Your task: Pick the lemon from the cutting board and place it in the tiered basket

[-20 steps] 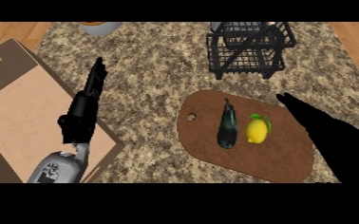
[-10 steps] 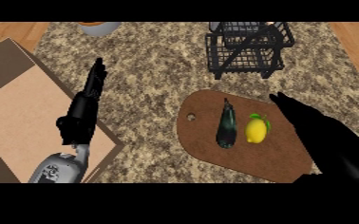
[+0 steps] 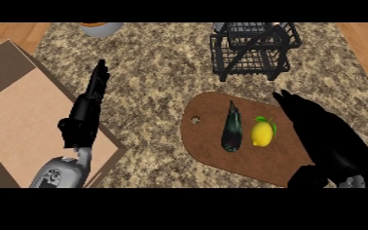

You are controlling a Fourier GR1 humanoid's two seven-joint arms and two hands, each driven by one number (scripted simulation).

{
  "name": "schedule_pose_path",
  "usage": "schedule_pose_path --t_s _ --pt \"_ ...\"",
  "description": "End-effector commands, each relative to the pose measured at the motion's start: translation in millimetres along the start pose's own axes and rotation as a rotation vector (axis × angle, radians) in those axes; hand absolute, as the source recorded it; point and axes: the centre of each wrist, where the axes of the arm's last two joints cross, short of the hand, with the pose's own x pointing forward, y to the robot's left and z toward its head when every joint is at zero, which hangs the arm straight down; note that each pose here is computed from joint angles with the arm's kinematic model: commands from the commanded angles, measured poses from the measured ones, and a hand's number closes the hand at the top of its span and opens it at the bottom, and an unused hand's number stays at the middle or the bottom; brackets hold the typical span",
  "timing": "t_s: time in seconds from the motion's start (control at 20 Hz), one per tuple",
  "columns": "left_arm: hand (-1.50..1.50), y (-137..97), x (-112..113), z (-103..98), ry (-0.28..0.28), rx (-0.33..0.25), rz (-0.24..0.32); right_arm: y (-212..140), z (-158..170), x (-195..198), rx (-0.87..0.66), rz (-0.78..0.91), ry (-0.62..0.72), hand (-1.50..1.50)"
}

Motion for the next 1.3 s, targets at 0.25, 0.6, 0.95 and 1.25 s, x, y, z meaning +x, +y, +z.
schedule_pose_path --t_s 0.25,0.6,0.95,1.25 --pt "0.00 0 -7 7 0.030 -0.019 0.030 22 -15 -5 0.022 0.020 0.173 -1.50" --pt "0.00 8 -4 -6 0.027 0.006 0.046 50 -12 -25 0.049 -0.042 0.131 -1.50" --pt "0.00 -8 -11 2 0.042 -0.008 0.055 42 -31 -12 0.050 -0.042 0.098 -1.50" --pt "0.00 -18 -3 5 0.042 -0.008 0.035 49 -47 -19 0.084 -0.063 0.098 -1.50"
